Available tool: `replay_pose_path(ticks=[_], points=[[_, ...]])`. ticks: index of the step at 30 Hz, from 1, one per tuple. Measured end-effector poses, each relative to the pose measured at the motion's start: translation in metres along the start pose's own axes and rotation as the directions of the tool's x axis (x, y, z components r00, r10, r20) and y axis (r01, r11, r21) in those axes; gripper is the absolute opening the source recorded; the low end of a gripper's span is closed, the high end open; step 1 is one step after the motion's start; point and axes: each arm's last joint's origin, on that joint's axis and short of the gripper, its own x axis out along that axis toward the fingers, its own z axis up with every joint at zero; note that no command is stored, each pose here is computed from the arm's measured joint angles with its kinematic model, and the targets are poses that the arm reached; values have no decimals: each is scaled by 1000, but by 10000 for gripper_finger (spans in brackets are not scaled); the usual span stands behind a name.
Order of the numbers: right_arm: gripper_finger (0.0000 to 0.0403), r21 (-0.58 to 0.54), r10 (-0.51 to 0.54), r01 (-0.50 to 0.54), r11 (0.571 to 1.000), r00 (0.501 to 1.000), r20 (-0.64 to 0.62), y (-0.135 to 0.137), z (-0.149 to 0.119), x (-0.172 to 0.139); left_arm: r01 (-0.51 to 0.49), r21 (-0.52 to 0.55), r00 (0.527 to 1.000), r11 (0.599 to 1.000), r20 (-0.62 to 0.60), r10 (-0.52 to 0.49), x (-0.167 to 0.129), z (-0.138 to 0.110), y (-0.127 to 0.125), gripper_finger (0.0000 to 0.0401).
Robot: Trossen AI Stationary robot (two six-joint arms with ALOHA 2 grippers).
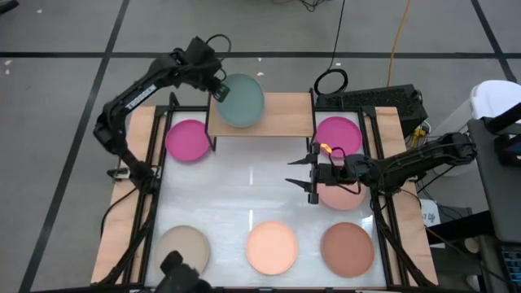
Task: Place and stack plates onto a shelf
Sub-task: Stack the light green plate on top of the gray plate on the shelf
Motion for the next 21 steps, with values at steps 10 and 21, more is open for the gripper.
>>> replay_pose_path(ticks=[10,21], points=[[208,0,0,0,1000,1000,3,0,0,0,-20,-33,997,999,-76,18,17,1,13,25],[208,2,0,0,1000,1000,4,0,0,0,-20,-30,1000,999,-15,19,18,7,11,74]])
